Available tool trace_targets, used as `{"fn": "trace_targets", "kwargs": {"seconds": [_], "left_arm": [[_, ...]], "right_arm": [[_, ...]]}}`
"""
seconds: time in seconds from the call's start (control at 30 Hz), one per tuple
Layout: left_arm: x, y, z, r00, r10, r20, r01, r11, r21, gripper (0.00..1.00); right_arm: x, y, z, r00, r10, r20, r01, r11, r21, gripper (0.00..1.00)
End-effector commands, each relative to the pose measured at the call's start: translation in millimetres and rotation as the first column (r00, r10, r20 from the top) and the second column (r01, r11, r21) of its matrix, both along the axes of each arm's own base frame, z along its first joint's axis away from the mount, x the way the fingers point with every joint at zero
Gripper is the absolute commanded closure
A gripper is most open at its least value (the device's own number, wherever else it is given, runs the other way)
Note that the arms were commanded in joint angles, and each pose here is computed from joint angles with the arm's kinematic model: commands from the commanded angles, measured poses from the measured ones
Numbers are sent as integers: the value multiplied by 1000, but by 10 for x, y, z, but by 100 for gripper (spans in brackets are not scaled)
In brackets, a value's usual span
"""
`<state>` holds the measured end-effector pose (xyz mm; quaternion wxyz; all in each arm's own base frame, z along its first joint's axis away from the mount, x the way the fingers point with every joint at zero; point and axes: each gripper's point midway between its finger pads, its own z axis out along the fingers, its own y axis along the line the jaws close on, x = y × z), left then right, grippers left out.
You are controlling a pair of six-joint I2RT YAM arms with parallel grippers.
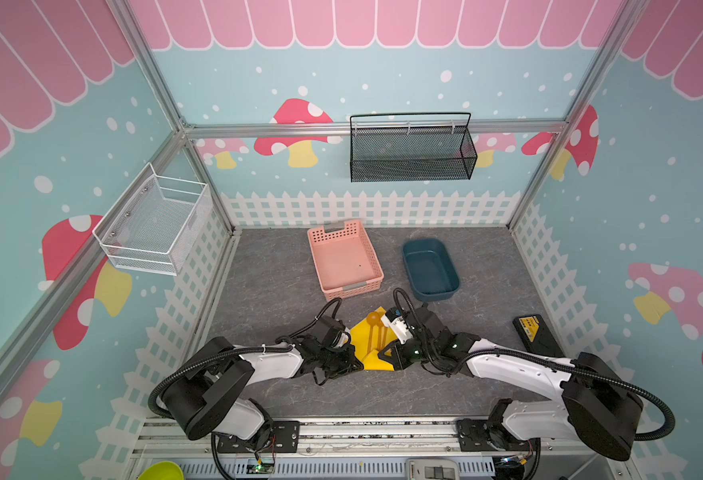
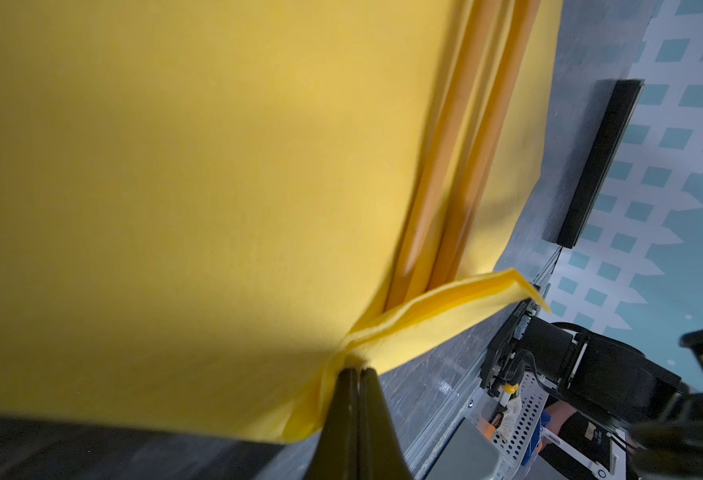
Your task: Place the utensils on the paper napkin and roll it up
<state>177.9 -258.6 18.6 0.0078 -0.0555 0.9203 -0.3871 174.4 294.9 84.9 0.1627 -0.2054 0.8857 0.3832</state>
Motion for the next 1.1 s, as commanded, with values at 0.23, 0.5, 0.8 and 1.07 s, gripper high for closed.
{"fn": "trace_targets", "kwargs": {"seconds": [0.23,0.5,0.8,1.07], "left_arm": [[-24,94,-110,999,28,-21,-26,998,64,97],[-26,101,-116,999,29,-23,-28,997,70,97],[-22,103,-117,999,31,-24,-29,997,73,97],[-30,110,-128,999,30,-28,-28,996,79,97]], "right_arm": [[-1,-6,-285,981,-112,-156,110,994,-18,99],[5,-95,-470,969,-160,-188,149,986,-72,100],[-43,-211,-617,959,-186,-211,165,980,-113,100],[-38,-234,-714,957,-191,-218,163,977,-141,100]]}}
